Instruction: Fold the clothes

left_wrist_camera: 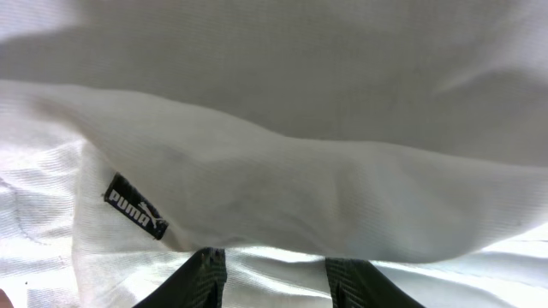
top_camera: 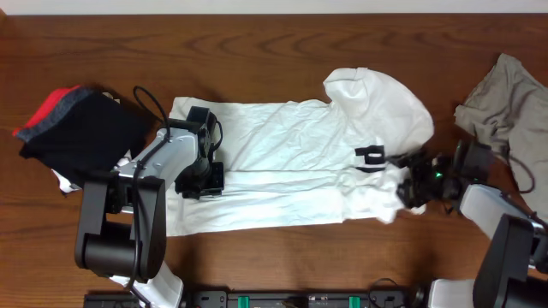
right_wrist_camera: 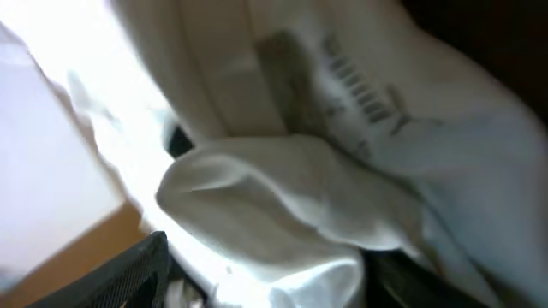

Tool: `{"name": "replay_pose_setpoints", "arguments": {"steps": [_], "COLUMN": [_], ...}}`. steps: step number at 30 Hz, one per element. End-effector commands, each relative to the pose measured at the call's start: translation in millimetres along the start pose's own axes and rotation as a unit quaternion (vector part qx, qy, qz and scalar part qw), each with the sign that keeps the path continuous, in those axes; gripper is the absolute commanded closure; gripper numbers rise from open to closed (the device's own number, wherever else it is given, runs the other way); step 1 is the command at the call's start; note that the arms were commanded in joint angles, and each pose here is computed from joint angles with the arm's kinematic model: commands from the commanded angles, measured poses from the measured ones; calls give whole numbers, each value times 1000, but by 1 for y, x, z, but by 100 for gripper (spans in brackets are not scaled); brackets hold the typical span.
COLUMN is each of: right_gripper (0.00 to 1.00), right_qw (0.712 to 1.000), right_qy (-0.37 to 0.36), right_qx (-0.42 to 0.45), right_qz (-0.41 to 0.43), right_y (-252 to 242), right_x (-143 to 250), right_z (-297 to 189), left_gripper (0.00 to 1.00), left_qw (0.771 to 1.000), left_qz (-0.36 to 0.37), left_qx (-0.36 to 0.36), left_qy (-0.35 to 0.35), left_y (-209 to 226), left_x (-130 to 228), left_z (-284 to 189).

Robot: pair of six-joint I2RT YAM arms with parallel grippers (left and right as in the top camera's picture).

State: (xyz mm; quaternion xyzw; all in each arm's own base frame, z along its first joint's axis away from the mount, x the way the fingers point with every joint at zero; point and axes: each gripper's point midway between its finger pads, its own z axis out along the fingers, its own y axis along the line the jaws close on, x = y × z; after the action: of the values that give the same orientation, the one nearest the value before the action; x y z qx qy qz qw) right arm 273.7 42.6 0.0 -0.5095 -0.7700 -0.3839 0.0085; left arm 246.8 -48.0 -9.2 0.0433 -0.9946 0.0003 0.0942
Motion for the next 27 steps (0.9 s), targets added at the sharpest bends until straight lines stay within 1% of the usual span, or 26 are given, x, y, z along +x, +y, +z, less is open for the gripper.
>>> {"name": "replay_pose_setpoints", "arguments": {"steps": [1, 10, 14, 18, 19, 24, 27], "right_gripper": [25, 24, 23, 21, 21, 18, 18], "right_qw": [935, 932, 926, 907, 894, 859, 854], "right_qy": [-28, -96, -135, -196, -225, -300, -321], "right_qx": [321, 323, 333, 360, 378, 410, 408], "right_qz": [146, 132, 118, 96, 87, 63, 30], "right_y": [-203, -196, -190, -177, -171, -144, -124], "right_x": [47, 27, 12, -11, -21, -48, -63], "right_z": [-9, -27, -39, -61, -75, -112, -120], "left_gripper": [59, 59, 59, 59, 59, 59, 59], "left_qw": [995, 995, 995, 995, 995, 995, 995], "left_qz": [-4, -3, -3, -3, -3, -3, -3], "left_qx": [-74, -73, -73, -73, -73, -73, -73], "left_qy": [75, 74, 74, 73, 73, 73, 73], "left_y": [30, 30, 30, 30, 30, 30, 30], "left_x": [36, 35, 35, 35, 35, 35, 35], "left_z": [38, 38, 38, 38, 38, 38, 38]}}
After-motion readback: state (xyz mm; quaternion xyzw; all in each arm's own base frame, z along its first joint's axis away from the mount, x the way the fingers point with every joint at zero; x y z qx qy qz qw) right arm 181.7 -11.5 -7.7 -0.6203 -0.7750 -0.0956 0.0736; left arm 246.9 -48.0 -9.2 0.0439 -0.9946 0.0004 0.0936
